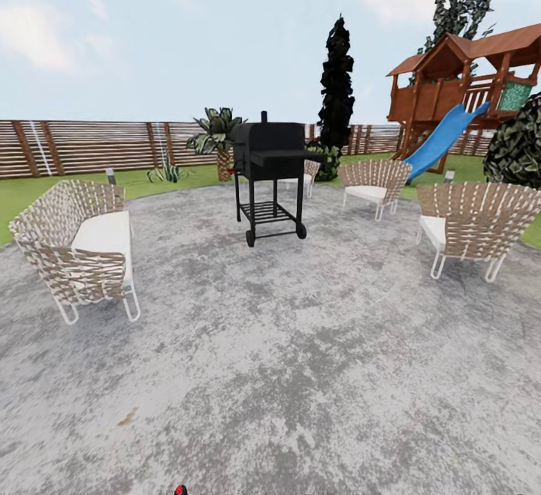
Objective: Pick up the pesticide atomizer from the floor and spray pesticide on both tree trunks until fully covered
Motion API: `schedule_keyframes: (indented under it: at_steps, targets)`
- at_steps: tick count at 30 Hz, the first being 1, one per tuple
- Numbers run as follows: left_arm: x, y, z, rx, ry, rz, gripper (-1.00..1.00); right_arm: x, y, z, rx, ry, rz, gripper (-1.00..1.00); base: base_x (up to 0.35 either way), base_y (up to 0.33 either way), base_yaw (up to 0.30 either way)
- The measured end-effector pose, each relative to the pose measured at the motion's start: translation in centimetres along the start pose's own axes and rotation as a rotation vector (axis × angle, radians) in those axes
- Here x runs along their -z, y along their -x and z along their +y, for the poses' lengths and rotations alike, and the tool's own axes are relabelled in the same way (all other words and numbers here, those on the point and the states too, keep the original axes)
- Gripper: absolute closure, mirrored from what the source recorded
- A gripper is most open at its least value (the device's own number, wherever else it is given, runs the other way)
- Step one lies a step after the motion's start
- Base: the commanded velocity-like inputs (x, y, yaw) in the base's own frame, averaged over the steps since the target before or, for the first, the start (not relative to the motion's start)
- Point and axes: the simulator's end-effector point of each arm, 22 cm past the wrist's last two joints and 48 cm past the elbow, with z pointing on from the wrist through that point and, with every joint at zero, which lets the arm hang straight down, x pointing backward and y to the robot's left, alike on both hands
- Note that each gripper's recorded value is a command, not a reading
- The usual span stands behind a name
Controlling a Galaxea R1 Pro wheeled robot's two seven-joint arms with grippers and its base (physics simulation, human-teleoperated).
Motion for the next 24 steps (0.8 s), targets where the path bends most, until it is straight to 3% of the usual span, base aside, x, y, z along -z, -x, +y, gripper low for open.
schedule_keyframes:
  at_steps: [24]
  targets:
    - [-2.9,-5.6,-0.1,-0.007,0.001,0.031,-1.00,-2.8,-5.7,0.3,0.003,0.000,0.032,-1.00,0.000,0.000,0.000]
